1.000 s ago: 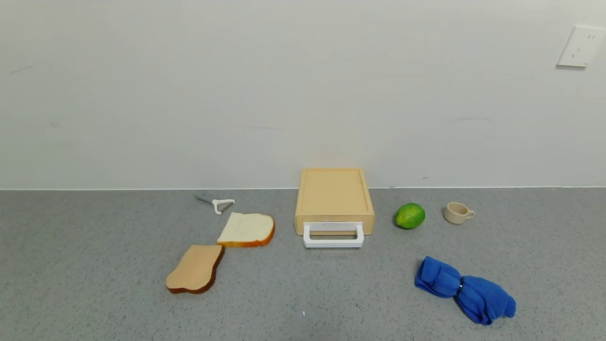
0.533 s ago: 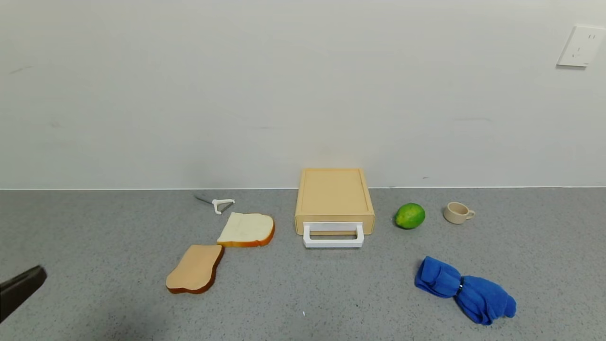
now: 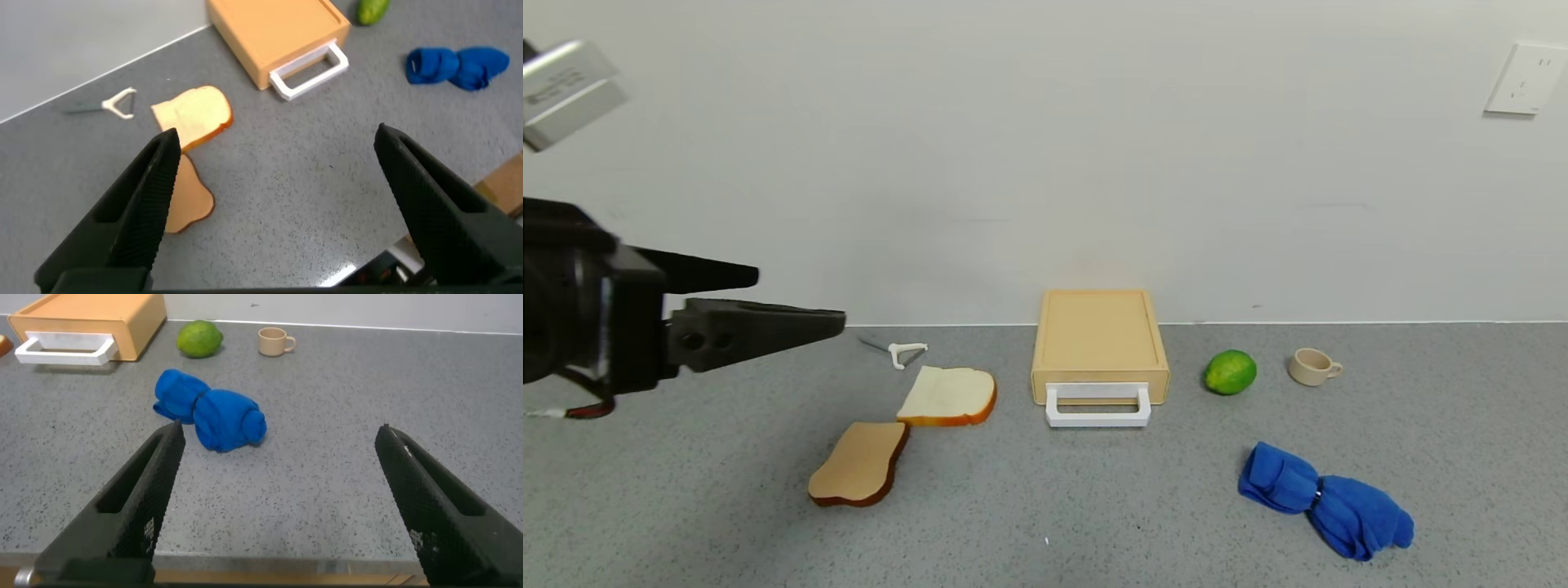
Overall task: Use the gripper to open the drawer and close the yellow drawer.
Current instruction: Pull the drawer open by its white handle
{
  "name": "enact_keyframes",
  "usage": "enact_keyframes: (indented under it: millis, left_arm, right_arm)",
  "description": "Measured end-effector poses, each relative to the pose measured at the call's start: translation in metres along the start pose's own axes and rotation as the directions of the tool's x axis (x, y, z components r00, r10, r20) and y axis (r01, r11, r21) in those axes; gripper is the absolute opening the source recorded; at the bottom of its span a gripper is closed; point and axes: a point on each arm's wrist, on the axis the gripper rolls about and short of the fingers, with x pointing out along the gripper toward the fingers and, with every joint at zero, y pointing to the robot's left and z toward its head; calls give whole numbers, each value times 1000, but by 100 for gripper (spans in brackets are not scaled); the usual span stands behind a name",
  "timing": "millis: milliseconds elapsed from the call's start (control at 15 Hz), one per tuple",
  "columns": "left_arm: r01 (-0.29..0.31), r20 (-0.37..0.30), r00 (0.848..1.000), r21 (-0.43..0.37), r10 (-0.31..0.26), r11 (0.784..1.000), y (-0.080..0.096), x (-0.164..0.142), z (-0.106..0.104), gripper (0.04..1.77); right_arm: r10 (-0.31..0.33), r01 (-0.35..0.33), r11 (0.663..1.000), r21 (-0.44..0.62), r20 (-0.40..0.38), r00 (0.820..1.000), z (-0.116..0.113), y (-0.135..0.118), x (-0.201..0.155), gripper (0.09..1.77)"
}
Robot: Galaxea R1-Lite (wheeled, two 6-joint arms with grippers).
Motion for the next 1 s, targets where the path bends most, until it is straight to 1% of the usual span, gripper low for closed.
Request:
enact_keyframes:
  millis: [133,200,267,333,467,600,733,1000]
  left_arm:
    - [68,-82,995,66,-62,996,0,32,15,172]
    - [103,-130,988,105,-89,989,-1,51,19,172]
    - [138,-175,978,148,-112,979,-1,68,21,172]
    - [182,-219,966,192,-138,964,-1,86,20,172]
    - [263,-291,938,239,-189,935,-3,121,16,172]
    - [308,-332,918,246,-219,919,-8,151,14,172]
    - [351,-358,899,243,-253,904,-14,178,13,172]
    - [427,-418,856,239,-304,872,-36,230,1,172]
  right_arm:
    - [0,0,1000,0,0,1000,0,0,0,171]
    - [0,0,1000,0,0,1000,0,0,0,171]
    - [0,0,1000,0,0,1000,0,0,0,171]
    - [0,0,1000,0,0,1000,0,0,0,171]
    - [0,0,1000,0,0,1000,0,0,0,171]
    - [0,0,1000,0,0,1000,0,0,0,171]
    - [0,0,1000,0,0,1000,0,0,0,171]
    - [0,0,1000,0,0,1000,0,0,0,171]
